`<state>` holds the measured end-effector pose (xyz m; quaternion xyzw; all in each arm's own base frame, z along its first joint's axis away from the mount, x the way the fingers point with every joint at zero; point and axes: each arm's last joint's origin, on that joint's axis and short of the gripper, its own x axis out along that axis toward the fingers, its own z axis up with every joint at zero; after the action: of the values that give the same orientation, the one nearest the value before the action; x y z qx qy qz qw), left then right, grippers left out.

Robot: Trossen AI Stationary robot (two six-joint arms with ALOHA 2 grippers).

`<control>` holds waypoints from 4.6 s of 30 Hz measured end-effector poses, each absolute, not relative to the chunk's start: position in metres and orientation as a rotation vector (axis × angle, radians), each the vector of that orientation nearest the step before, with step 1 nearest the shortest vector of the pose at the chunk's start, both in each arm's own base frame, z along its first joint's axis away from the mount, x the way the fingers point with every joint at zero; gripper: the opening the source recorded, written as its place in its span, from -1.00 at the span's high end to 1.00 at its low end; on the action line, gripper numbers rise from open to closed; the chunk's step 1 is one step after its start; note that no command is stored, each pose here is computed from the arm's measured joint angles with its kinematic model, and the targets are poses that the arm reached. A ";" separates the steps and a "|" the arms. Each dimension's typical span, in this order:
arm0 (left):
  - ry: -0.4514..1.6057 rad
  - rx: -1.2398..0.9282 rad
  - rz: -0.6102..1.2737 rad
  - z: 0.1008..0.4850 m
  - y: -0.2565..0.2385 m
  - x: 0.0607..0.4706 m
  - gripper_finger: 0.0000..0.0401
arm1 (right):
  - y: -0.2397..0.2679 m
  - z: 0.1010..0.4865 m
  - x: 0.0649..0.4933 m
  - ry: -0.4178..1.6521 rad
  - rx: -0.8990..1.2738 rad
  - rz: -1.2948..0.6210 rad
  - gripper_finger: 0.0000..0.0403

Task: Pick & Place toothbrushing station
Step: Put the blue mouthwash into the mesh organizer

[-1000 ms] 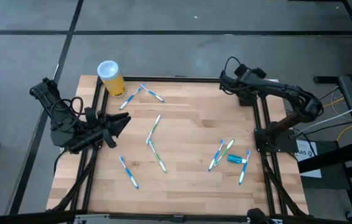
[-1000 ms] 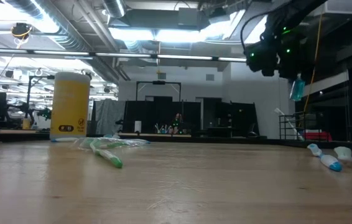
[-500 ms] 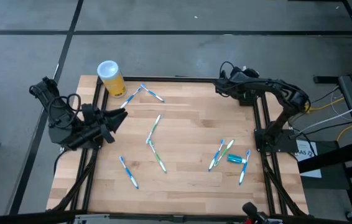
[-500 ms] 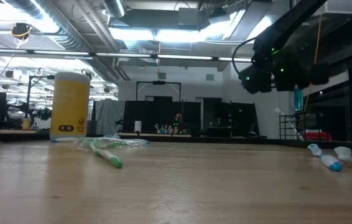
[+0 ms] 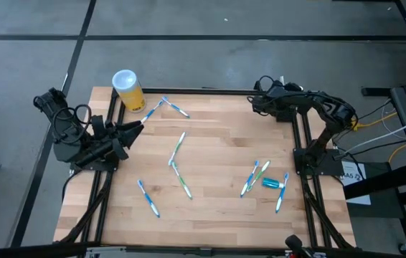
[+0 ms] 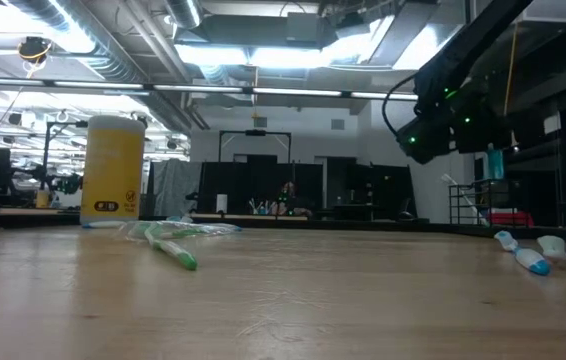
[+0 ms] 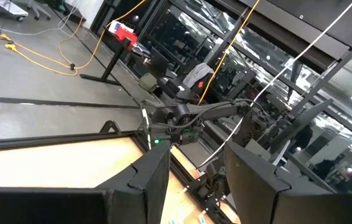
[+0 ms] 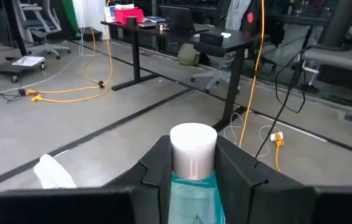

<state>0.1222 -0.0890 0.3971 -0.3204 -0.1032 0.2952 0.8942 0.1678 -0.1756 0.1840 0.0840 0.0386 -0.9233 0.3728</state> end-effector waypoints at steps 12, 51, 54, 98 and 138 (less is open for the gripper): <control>-0.214 -0.670 0.612 0.397 -0.084 0.118 0.27 | -0.185 0.182 0.164 0.002 0.210 -2.379 0.54; -0.156 -0.789 0.533 0.386 -0.070 0.111 0.27 | -0.168 0.182 0.179 0.026 0.203 -2.292 0.54; -0.155 -0.790 0.534 0.385 -0.069 0.111 0.27 | -0.157 0.183 0.191 0.003 0.214 -2.225 0.54; 0.083 -0.688 0.428 0.344 -0.124 0.183 0.27 | 0.138 0.256 0.207 -0.191 0.416 -0.851 0.54; 0.088 -0.595 0.268 0.352 -0.119 0.213 0.27 | -0.008 0.278 0.356 0.518 0.140 -0.329 0.54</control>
<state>0.2134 -0.1186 0.3518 -0.2922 0.0432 0.1318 0.9463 0.3564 -0.0076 0.2785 0.0689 0.2548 -0.1616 0.9509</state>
